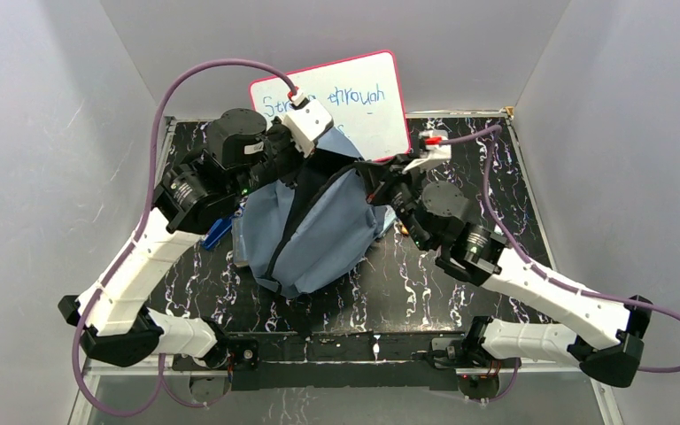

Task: Pack the student bag
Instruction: Unzip the student bag at the center of the board.

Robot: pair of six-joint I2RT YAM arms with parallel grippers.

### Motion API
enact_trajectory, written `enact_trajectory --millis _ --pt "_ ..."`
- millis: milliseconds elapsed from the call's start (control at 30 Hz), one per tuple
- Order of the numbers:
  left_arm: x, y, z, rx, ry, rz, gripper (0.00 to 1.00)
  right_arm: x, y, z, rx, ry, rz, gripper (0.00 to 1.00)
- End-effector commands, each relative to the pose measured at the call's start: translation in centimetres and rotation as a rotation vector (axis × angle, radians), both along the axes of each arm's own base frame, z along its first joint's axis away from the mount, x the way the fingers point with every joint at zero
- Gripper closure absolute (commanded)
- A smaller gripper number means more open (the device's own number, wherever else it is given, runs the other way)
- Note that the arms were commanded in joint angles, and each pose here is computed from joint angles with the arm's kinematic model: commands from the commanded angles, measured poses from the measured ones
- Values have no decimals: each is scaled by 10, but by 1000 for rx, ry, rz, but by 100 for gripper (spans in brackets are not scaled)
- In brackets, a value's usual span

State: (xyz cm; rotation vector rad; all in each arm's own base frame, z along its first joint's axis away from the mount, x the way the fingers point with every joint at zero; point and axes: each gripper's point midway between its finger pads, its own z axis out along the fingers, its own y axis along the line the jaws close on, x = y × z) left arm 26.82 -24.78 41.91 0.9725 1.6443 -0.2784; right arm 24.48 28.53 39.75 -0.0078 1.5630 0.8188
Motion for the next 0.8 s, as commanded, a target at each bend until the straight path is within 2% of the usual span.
enact_trajectory --millis 0,333,767 --pt "1 24 25 -29 -91 89 100 4 -38 18 153 10 -145 100" --pt "6 20 25 -44 -98 99 100 7 -57 -52 52 163 -240 100" --pt "14 25 30 -53 -118 154 100 -12 -74 -137 -19 348 -243 100"
